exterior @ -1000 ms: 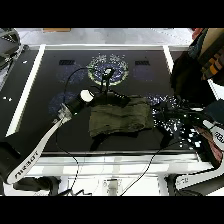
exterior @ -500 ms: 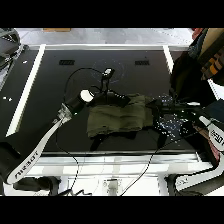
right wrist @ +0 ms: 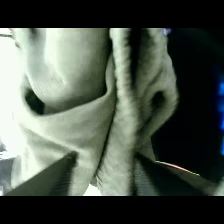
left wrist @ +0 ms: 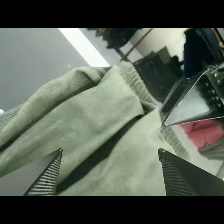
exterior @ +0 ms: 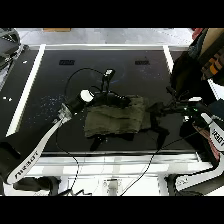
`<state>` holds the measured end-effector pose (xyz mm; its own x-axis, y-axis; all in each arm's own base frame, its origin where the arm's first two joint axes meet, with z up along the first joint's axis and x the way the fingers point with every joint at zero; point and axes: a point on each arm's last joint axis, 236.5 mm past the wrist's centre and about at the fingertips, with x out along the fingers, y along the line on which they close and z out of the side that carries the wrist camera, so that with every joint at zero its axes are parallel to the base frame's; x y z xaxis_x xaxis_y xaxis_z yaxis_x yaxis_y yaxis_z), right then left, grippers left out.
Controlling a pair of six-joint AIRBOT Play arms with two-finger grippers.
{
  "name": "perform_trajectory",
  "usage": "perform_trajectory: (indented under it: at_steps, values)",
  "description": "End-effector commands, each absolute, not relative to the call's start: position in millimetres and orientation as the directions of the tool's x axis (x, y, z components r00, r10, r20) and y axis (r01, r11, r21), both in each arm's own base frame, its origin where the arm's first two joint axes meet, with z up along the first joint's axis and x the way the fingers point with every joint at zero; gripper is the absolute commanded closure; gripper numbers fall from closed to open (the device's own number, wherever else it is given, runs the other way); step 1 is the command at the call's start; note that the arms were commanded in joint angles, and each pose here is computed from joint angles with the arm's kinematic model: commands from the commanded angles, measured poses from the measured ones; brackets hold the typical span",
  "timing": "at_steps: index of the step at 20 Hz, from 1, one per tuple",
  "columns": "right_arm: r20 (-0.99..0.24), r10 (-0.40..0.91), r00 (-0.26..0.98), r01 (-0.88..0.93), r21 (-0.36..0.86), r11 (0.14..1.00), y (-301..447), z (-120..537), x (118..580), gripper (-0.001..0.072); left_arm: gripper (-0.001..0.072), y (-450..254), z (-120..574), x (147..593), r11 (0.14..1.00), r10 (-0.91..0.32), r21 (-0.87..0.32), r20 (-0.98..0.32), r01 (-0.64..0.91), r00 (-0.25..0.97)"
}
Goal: Fold the clothes and pants, and hang the long-sleeved shirts on hangers.
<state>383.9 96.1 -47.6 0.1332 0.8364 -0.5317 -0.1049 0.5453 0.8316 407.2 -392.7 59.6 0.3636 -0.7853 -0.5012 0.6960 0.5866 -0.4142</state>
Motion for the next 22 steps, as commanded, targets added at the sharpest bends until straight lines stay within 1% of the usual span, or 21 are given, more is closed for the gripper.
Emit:
perform_trajectory:
  at_steps: [1, 2, 7, 11, 14, 16, 17, 18, 20, 21, 22]
  values:
    - [-0.625, 0.769, 0.133, -0.108, 0.762, 0.639, 80.5, -68.8, 384.5, 0.0076, 0.0014, -393.1, 58.9, 404.5, 0.580, -0.788, -0.418, -0.505, 0.699, 0.352]
    - [-0.628, 0.766, 0.138, -0.095, 0.761, 0.641, 80.1, -69.4, 385.6, 0.0008, 0.0015, -393.1, 58.8, 404.4, 0.580, -0.788, -0.418, -0.505, 0.699, 0.352]
    - [-0.598, 0.798, 0.079, -0.103, 0.791, 0.603, 87.7, -61.5, 371.8, 0.0019, 0.0015, -393.1, 58.9, 404.5, 0.580, -0.788, -0.418, -0.505, 0.699, 0.352]
    - [-0.538, 0.841, 0.056, -0.102, 0.835, 0.541, 98.5, -46.8, 366.4, 0.0019, 0.0015, -393.2, 58.9, 404.4, 0.580, -0.788, -0.418, -0.505, 0.699, 0.352]
    - [-0.551, 0.831, 0.070, -0.137, 0.820, 0.556, 105.6, -41.2, 372.2, 0.0019, 0.0015, -393.2, 58.8, 404.3, 0.580, -0.788, -0.418, -0.505, 0.699, 0.351]
    - [-0.576, 0.815, 0.060, -0.199, 0.794, 0.575, 114.3, -33.5, 378.1, 0.0019, 0.0014, -393.3, 58.9, 404.3, 0.580, -0.788, -0.419, -0.505, 0.699, 0.351]
    - [-0.620, 0.783, 0.044, -0.237, 0.755, 0.611, 115.9, -34.5, 380.2, 0.0019, 0.0015, -393.3, 58.9, 404.3, 0.580, -0.788, -0.419, -0.505, 0.699, 0.351]
    - [-0.697, 0.716, 0.038, -0.235, 0.691, 0.684, 111.4, -42.3, 384.5, 0.0018, 0.0015, -393.3, 58.8, 404.2, 0.579, -0.789, -0.419, -0.505, 0.699, 0.351]
    - [-0.842, 0.539, 0.018, -0.239, 0.520, 0.820, 93.6, -61.6, 389.5, 0.0019, 0.0015, -393.5, 58.5, 403.2, 0.577, -0.789, -0.420, -0.506, 0.700, 0.347]
    - [-0.899, 0.437, 0.018, -0.242, 0.420, 0.875, 83.4, -69.5, 392.5, 0.0018, 0.0014, -393.8, 58.1, 401.8, 0.574, -0.791, -0.422, -0.508, 0.702, 0.341]
    - [-0.934, 0.357, 0.026, -0.245, 0.340, 0.908, 76.1, -74.6, 395.9, 0.0019, 0.0015, -394.1, 57.6, 400.4, 0.571, -0.792, -0.424, -0.510, 0.703, 0.335]
